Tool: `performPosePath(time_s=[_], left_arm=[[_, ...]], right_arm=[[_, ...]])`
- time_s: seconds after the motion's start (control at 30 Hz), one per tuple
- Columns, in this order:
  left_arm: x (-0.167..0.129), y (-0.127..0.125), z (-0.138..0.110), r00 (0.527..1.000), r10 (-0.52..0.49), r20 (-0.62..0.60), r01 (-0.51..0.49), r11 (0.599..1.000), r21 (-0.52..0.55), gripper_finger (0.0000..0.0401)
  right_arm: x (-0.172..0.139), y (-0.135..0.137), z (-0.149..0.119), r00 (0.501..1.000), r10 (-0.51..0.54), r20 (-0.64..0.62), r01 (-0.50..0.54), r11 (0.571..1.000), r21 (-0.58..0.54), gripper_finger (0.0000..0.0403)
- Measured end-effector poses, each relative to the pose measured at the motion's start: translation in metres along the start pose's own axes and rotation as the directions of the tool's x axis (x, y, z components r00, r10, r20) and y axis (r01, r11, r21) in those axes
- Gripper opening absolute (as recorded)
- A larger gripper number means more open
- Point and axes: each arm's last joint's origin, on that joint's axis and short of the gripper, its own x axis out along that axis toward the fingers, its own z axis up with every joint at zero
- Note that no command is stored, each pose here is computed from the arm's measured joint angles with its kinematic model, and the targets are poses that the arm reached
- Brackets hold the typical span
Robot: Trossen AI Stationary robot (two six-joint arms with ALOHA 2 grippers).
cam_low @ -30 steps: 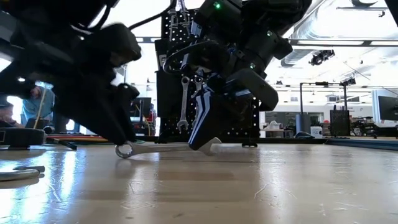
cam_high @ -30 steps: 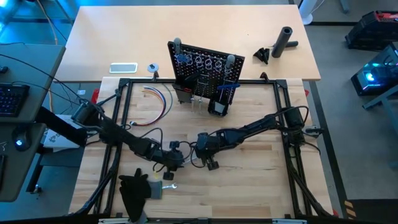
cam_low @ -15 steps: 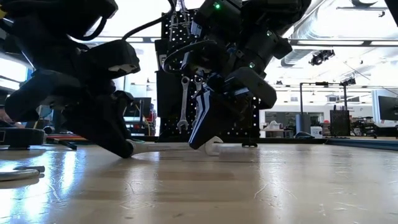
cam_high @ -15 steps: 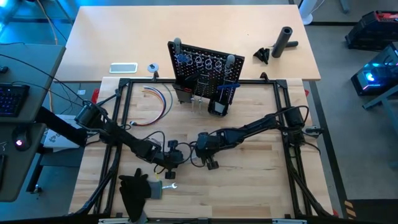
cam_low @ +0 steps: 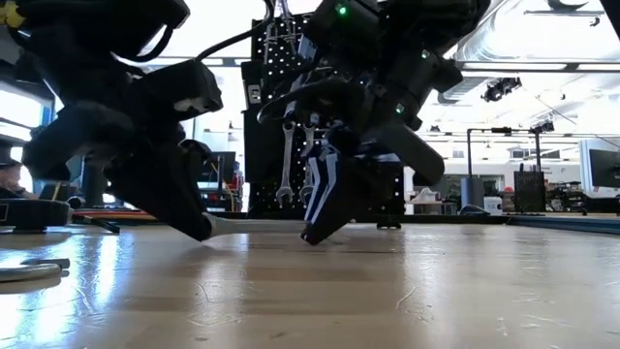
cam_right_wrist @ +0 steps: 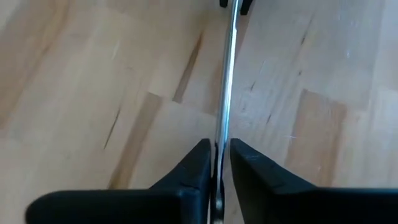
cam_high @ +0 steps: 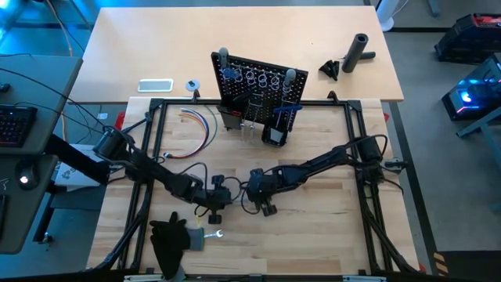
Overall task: Hang tools onto peg board
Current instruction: Hang the wrench on the black pegboard
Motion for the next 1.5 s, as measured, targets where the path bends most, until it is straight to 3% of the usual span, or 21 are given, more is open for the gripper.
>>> performPosePath(time_s=[0.33,0.57,0.7,0.83,0.93,1.13,1.3,1.37,1.5], left_arm=[[-0.001,0.012,0.007,0.996,-0.087,0.005,0.087,0.989,-0.122,0.0014],[0.001,0.018,0.014,0.988,-0.150,0.045,0.156,0.963,-0.218,0.0014],[0.000,0.021,0.019,0.979,-0.185,0.088,0.201,0.948,-0.245,0.0014],[-0.005,0.026,0.028,0.963,-0.217,0.158,0.253,0.930,-0.267,0.0014],[-0.012,0.030,0.037,0.947,-0.236,0.218,0.292,0.916,-0.274,0.0014],[-0.033,0.038,0.054,0.899,-0.289,0.331,0.387,0.877,-0.286,0.0014],[-0.048,0.045,0.063,0.859,-0.324,0.396,0.456,0.836,-0.306,0.0014],[-0.053,0.047,0.065,0.848,-0.331,0.415,0.475,0.822,-0.316,0.0014],[-0.058,0.048,0.068,0.828,-0.337,0.447,0.502,0.802,-0.325,0.0014]], right_arm=[[-0.001,0.017,0.004,0.978,-0.207,-0.025,0.203,0.973,-0.114,0.0122],[-0.003,0.034,0.006,0.942,-0.334,-0.027,0.321,0.922,-0.215,0.0130],[-0.005,0.048,0.008,0.907,-0.421,-0.012,0.402,0.873,-0.277,0.0130],[-0.015,0.062,0.013,0.851,-0.525,0.021,0.502,0.800,-0.329,0.0130],[-0.025,0.071,0.017,0.777,-0.627,0.052,0.605,0.721,-0.338,0.0130],[-0.044,0.085,0.023,0.563,-0.821,0.093,0.784,0.495,-0.375,0.0130],[-0.052,0.095,0.023,0.406,-0.908,0.108,0.843,0.326,-0.428,0.0130],[-0.053,0.097,0.023,0.375,-0.920,0.112,0.849,0.293,-0.440,0.0130],[-0.054,0.101,0.024,0.369,-0.921,0.122,0.857,0.286,-0.429,0.0130]])
